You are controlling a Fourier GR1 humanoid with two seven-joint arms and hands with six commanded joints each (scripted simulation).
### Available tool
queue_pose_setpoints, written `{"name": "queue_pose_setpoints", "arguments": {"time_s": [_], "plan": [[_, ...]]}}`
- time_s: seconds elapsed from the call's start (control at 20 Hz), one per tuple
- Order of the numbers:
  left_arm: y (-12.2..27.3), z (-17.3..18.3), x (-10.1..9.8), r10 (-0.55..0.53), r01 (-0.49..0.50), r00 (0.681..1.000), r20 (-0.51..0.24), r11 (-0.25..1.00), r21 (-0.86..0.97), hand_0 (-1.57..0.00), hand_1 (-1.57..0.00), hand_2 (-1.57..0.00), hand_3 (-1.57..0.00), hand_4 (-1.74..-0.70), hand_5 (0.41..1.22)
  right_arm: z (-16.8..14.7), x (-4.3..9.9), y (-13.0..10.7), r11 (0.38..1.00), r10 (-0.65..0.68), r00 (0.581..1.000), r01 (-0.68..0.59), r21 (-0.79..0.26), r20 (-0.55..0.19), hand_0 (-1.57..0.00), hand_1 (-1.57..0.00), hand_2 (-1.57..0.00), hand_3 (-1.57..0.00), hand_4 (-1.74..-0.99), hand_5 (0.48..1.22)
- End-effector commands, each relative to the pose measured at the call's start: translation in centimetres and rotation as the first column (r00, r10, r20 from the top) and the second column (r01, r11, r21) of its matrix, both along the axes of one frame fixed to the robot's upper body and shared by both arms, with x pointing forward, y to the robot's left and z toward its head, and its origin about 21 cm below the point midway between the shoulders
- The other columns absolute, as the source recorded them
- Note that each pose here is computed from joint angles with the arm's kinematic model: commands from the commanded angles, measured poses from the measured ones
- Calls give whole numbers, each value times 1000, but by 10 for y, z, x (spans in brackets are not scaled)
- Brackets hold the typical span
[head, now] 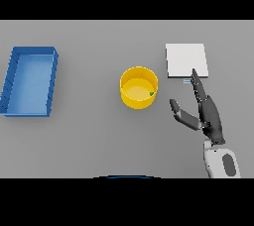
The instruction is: Pick up the red beaker and tilt it to pour out 1 green nut into yellow bowl. Pick up the yellow bowl and place it on the metallic measuring scale.
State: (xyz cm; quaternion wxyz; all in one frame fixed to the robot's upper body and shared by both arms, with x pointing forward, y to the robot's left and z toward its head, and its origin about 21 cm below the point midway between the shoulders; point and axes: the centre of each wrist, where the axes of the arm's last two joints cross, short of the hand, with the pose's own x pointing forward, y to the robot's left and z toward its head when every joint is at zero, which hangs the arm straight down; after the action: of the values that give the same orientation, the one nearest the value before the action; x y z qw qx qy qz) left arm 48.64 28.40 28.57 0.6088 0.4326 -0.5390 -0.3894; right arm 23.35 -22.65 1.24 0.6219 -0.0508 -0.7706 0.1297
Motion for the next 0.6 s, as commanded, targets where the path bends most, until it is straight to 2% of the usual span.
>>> {"name": "queue_pose_setpoints", "arguments": {"time_s": [0.0,0.05,0.15,0.25,0.4,0.55], "plan": [[7,-12,-1,53,-52,999,10,998,-25,-1571,-1571,-1571,-1560,-1740,1221,-1,0,0,1000,-2,1000,2,-9,-16,1,1,1,1,-1138,626],[18,-26,-3,94,-91,995,21,991,-101,-1571,-1571,-1571,-1562,-1740,1221,-2,-1,-3,1000,-2,1000,2,-11,-17,1,1,1,1,-1142,628],[36,-53,-8,199,-195,980,-1,957,-213,-1571,-1571,-1571,-1566,-1741,1221,0,-3,-3,1000,12,1000,-12,-8,-14,1,1,1,1,-1133,640],[46,-79,-13,273,-274,961,-44,914,-300,-1571,-1571,-1571,-1567,-1741,1221,3,2,-5,1000,9,1000,-9,-4,-17,1,1,1,1,-1133,655],[61,-119,-29,314,-316,947,-69,872,-373,-1571,-1571,-1571,-1569,-1741,1221,-3,-2,-2,1000,23,999,-23,7,-28,1,1,1,1,-1131,669],[66,-166,-56,329,-339,939,-101,835,-433,-1571,-1571,-1571,-1570,-1741,1221,-2,-2,-5,1000,10,1000,-10,-16,-10,1,1,1,1,-1159,677]]}}
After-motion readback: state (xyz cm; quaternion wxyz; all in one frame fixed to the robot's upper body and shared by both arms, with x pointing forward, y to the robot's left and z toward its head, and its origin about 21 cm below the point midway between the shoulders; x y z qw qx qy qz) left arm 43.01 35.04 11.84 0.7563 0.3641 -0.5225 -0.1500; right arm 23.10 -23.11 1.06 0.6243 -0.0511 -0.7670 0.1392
